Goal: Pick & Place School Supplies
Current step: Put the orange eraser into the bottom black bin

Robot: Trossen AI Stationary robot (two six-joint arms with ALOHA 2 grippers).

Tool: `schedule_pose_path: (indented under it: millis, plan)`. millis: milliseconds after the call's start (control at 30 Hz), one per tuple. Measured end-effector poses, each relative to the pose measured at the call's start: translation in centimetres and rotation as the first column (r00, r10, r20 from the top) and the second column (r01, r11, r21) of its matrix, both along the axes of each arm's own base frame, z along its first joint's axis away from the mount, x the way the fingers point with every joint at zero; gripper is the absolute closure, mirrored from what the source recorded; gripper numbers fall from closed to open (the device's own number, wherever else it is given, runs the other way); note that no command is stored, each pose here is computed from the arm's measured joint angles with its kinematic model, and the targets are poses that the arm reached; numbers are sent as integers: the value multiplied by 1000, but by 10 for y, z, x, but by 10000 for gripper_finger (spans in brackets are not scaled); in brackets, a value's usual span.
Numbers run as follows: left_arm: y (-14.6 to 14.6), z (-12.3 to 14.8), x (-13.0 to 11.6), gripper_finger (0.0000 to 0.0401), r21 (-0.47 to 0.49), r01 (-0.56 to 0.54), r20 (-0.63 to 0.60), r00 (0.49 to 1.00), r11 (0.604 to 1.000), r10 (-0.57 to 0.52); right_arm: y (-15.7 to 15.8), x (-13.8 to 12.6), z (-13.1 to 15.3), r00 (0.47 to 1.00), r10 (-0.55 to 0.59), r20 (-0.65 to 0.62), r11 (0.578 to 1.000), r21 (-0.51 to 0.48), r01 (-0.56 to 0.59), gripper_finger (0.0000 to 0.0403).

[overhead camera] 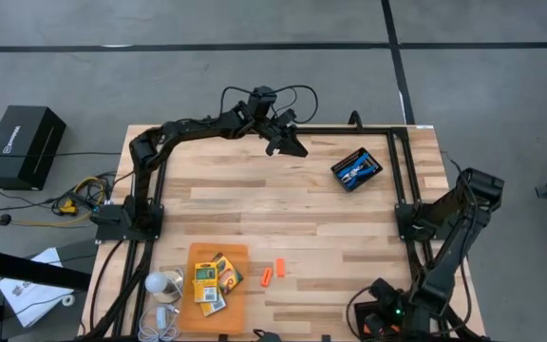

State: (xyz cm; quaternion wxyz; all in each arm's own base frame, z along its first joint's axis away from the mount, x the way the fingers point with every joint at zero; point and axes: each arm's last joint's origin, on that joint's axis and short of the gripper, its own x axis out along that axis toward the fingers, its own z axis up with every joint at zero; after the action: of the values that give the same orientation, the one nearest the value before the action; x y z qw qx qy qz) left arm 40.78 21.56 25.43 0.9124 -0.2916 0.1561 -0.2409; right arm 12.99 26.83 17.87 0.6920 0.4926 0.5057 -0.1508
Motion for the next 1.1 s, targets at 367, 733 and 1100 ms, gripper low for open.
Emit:
schedule_pose_path:
  millis: [367,733,1100]
  plan:
    - [0,0,0,311,-1,-3,-2,1000,1000,3,-3,-5,-3,1000,12,-23,998,-56,-13,335]
    - [0,0,0,311,-27,-1,-16,1000,1000,1,-4,-6,-3,999,30,-30,997,-72,-32,323]
    - [-82,29,13,311,-133,284,-17,957,950,-288,-25,22,-9,999,49,-7,986,-159,-49,322]
